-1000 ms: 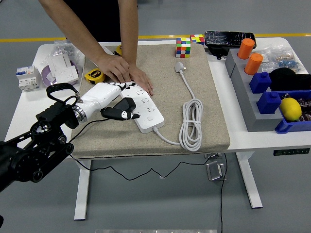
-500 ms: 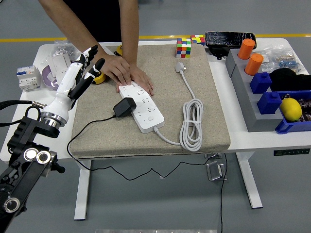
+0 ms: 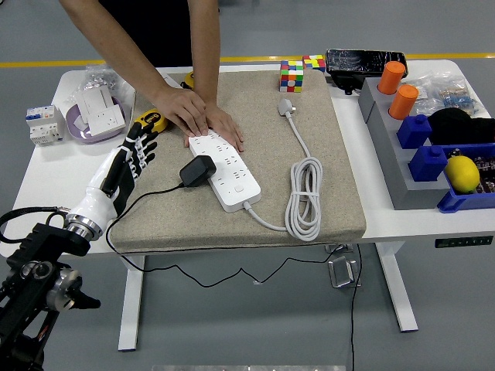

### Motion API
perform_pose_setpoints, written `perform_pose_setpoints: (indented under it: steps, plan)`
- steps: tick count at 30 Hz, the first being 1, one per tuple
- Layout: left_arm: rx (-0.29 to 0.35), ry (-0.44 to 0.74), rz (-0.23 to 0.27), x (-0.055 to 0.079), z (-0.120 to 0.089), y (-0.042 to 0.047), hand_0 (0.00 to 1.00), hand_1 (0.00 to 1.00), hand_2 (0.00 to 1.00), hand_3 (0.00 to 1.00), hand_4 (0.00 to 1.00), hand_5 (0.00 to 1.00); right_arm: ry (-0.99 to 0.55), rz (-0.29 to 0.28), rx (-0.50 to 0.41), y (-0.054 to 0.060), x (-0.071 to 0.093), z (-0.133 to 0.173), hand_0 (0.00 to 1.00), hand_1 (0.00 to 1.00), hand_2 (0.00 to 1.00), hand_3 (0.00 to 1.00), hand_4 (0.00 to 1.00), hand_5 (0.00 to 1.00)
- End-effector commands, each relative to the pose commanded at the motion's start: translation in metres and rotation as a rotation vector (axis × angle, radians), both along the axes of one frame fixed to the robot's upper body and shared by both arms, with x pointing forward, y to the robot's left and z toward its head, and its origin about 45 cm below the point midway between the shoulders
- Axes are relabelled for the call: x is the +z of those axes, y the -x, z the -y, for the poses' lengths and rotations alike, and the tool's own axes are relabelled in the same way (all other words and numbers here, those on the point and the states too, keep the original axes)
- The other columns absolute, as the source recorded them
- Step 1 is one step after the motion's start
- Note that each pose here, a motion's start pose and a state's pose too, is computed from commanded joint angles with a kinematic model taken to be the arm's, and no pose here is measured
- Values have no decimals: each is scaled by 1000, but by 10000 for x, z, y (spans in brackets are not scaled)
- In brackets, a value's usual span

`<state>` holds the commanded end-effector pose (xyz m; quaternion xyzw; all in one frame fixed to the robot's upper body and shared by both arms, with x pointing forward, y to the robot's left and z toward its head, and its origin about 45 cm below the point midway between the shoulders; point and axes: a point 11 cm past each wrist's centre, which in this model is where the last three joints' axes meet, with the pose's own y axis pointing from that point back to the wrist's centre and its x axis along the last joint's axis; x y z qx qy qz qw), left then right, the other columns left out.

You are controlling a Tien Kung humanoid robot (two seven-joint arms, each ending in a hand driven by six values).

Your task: Pick up the plug,place it near the board,insert it into the board,press the button

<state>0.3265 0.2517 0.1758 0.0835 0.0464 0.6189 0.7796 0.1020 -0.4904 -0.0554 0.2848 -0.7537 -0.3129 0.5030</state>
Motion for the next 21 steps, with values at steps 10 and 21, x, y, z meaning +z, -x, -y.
perform_pose_setpoints:
  steps: [10, 21]
  plan:
    - [-29, -242, -10, -225, -33, -17, 998, 998, 998, 998, 998, 998, 1, 3, -3, -13, 7, 7, 960, 917, 838, 836, 998, 990]
    - [-132, -509, 69, -189, 101, -21, 998, 998, 998, 998, 998, 998, 3, 8, -3, -35, 17, 16, 961, 916, 837, 836, 998, 991]
